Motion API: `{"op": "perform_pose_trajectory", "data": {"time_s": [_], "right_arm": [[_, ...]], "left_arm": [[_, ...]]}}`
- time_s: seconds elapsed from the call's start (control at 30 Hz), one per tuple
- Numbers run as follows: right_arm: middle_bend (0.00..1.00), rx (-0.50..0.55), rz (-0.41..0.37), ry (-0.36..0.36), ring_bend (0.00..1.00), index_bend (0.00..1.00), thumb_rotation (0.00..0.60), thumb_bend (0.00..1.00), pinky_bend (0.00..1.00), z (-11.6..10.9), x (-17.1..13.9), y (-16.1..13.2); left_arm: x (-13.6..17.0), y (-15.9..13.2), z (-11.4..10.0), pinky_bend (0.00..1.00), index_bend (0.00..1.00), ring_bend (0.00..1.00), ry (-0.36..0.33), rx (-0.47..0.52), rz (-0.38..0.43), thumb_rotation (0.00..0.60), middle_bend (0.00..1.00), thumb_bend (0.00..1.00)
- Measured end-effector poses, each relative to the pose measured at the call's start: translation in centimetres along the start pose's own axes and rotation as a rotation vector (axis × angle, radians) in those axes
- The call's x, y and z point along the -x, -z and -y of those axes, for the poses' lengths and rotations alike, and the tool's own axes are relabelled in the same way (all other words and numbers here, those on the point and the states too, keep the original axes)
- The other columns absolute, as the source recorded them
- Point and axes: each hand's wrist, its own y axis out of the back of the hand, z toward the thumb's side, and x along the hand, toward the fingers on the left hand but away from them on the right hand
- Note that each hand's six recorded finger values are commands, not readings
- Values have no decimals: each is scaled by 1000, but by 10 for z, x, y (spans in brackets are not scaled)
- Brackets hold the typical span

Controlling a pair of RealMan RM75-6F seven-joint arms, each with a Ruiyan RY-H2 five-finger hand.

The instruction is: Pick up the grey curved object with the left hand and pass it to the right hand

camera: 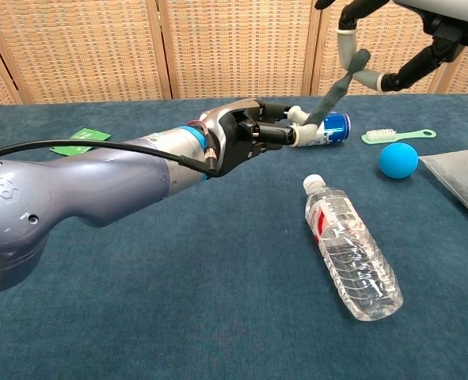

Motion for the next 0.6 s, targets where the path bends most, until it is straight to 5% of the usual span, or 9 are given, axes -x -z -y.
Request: {"op": "perform_pose_trajectory", "data": {"time_s": [0.23,0.6], "right_arm": [[248,-176,-60,87,0,880,600,737,0,-4,-6,11],[248,-250,-28,96,0,880,600,737,0,-10,-17,38]], "left_arm": [[4,3,-23,0,783,0,-46,-32,-4,600,0,591],[22,7,-92,0,784,0,-163,-103,-22,600,0,592]]}}
